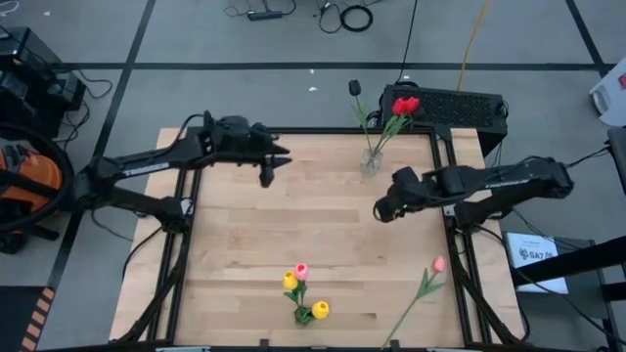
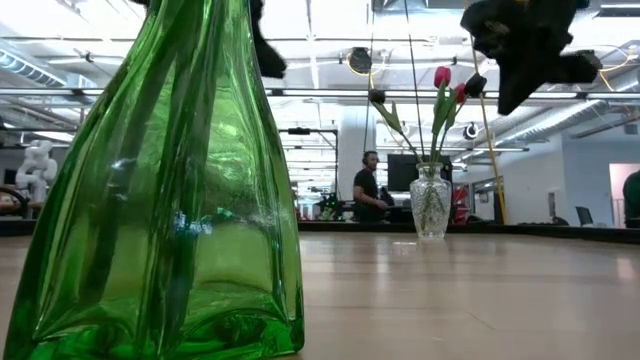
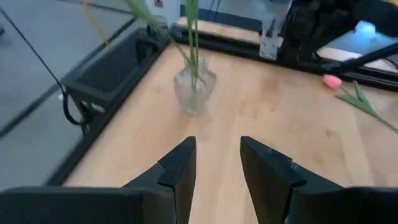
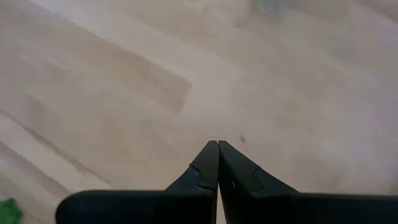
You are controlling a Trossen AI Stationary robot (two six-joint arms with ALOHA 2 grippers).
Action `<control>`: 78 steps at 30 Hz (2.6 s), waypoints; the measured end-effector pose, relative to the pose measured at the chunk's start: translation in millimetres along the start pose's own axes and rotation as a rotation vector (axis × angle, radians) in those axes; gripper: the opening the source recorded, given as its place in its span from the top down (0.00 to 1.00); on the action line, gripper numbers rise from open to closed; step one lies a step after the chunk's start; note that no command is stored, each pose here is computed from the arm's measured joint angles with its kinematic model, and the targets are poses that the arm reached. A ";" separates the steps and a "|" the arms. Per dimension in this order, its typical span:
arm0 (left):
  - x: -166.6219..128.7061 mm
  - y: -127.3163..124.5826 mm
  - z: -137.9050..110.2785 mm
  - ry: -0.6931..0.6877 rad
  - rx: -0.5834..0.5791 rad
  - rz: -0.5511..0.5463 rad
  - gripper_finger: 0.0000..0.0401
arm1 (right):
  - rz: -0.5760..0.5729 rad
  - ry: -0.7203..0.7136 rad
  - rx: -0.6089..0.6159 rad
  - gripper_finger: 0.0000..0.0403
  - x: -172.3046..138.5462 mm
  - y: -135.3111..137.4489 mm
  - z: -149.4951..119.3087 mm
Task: Sort flowers into vase by color
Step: Put the pink flower into the green vase
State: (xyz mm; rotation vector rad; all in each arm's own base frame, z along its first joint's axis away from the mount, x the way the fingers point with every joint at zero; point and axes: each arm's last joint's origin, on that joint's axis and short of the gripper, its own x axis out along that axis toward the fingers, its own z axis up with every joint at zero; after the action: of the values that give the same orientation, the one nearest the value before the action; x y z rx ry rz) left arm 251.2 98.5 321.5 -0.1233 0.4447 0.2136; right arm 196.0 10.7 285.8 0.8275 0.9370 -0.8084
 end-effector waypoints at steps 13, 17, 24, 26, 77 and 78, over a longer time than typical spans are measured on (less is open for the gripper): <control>-46.1 -46.6 -74.8 0.023 -0.102 -0.168 0.67 | -0.161 0.220 0.313 1.00 2.0 51.6 -66.9; -51.6 -58.3 -86.5 0.032 -0.092 -0.221 0.67 | -0.221 0.277 0.346 1.00 3.1 56.2 -95.6; -53.9 -72.3 -93.8 0.048 -0.089 -0.282 0.67 | -0.415 0.412 0.369 0.99 9.1 57.6 -144.2; -54.3 -75.1 -94.2 0.049 -0.098 -0.277 0.67 | -0.451 0.415 0.379 0.97 9.8 57.0 -157.0; -55.3 -81.2 -89.3 -0.028 -0.289 -0.143 0.67 | -0.037 -0.472 -0.059 1.00 46.1 70.6 -173.0; -55.3 -81.2 -89.3 -0.027 -0.289 -0.143 0.67 | 0.012 -0.507 -0.084 1.00 37.5 71.4 -169.2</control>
State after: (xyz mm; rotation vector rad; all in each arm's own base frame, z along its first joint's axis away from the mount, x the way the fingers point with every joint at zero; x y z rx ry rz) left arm 184.5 -4.8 271.5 -0.4339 0.3742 0.1379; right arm 212.0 181.0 209.4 0.5161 0.5101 -0.9067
